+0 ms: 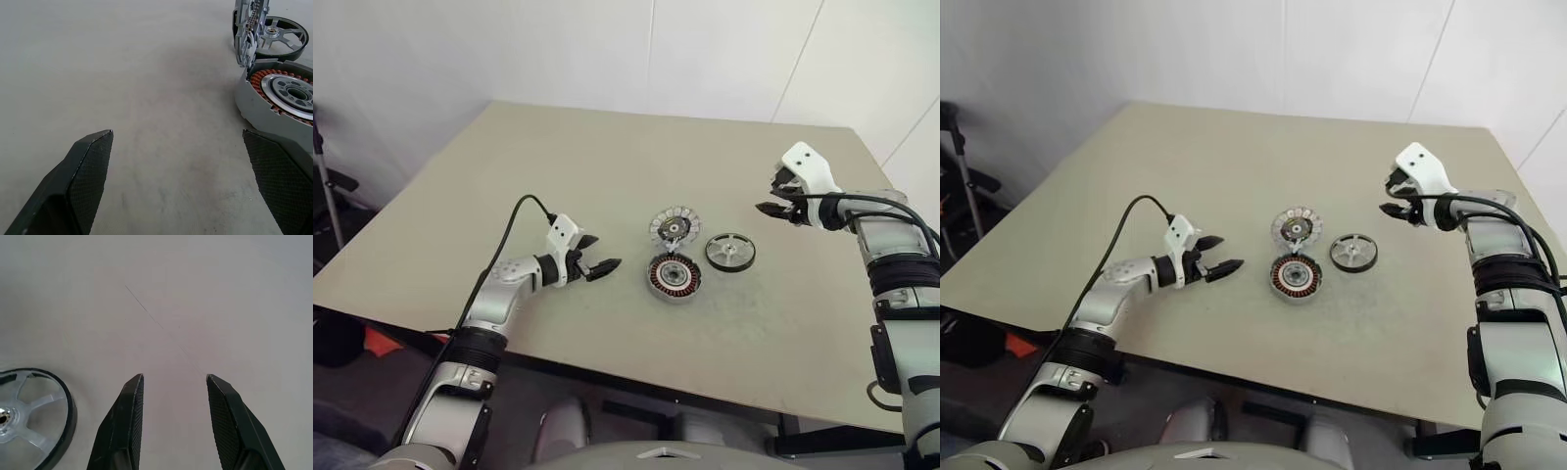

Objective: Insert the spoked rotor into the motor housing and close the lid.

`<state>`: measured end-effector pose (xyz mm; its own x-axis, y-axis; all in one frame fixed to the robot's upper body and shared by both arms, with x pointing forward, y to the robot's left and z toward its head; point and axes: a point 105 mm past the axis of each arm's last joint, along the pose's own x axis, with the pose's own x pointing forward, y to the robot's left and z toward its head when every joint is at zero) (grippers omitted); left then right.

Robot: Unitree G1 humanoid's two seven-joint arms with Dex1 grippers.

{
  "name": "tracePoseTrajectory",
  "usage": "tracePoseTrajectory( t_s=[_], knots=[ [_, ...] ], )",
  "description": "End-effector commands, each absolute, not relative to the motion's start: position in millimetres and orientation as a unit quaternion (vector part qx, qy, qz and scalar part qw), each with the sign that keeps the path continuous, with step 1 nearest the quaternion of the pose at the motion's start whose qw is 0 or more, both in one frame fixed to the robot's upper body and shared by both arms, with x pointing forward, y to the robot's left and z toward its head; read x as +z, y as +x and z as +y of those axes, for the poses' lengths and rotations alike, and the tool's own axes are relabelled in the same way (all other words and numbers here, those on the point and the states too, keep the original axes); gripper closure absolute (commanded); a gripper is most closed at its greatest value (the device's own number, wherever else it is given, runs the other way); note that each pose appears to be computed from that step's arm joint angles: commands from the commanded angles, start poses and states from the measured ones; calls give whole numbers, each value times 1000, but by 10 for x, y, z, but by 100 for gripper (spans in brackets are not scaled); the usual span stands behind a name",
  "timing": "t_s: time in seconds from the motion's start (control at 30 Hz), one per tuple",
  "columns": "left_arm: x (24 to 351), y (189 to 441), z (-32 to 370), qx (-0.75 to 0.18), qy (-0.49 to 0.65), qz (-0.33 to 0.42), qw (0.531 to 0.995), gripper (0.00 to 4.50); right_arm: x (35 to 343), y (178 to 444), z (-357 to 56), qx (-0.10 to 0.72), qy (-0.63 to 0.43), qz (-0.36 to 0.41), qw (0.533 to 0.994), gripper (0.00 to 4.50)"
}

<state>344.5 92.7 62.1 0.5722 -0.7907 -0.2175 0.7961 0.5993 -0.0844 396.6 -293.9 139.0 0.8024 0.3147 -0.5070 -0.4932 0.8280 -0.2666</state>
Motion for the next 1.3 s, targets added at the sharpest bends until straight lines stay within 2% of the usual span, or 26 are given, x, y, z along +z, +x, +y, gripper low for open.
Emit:
tracePoseTrajectory(
  t_s=[0.03, 0.17, 0.27, 0.47, 0.63, 0.8, 1.07, 1.3],
  knots=[
    [744, 3459, 924, -450, 20, 92, 888, 0, 1506, 3911, -3062, 198, -112, 227, 947, 223],
    [731, 3446, 916, -451, 19, 93, 887, 0, 1531, 3797, -3170, 182, -8, 247, 952, 223],
    [709, 3438, 893, -453, 17, 95, 886, 0, 1408, 3604, -3141, 207, 86, 287, 932, 223],
    [678, 3420, 855, -458, 15, 98, 883, 0, 1214, 3320, -3090, 214, 205, 340, 893, 223],
    [657, 3414, 844, -459, 15, 100, 883, 0, 1158, 3259, -2994, 210, 278, 344, 872, 223],
    [656, 3413, 858, -458, 17, 101, 883, 0, 1181, 3283, -2913, 206, 317, 335, 863, 223],
    [663, 3425, 899, -455, 23, 101, 884, 0, 1000, 3238, -2814, 200, 325, 347, 857, 223],
    [658, 3425, 914, -454, 27, 103, 885, 0, 993, 3240, -2758, 205, 339, 342, 852, 223]
  ],
)
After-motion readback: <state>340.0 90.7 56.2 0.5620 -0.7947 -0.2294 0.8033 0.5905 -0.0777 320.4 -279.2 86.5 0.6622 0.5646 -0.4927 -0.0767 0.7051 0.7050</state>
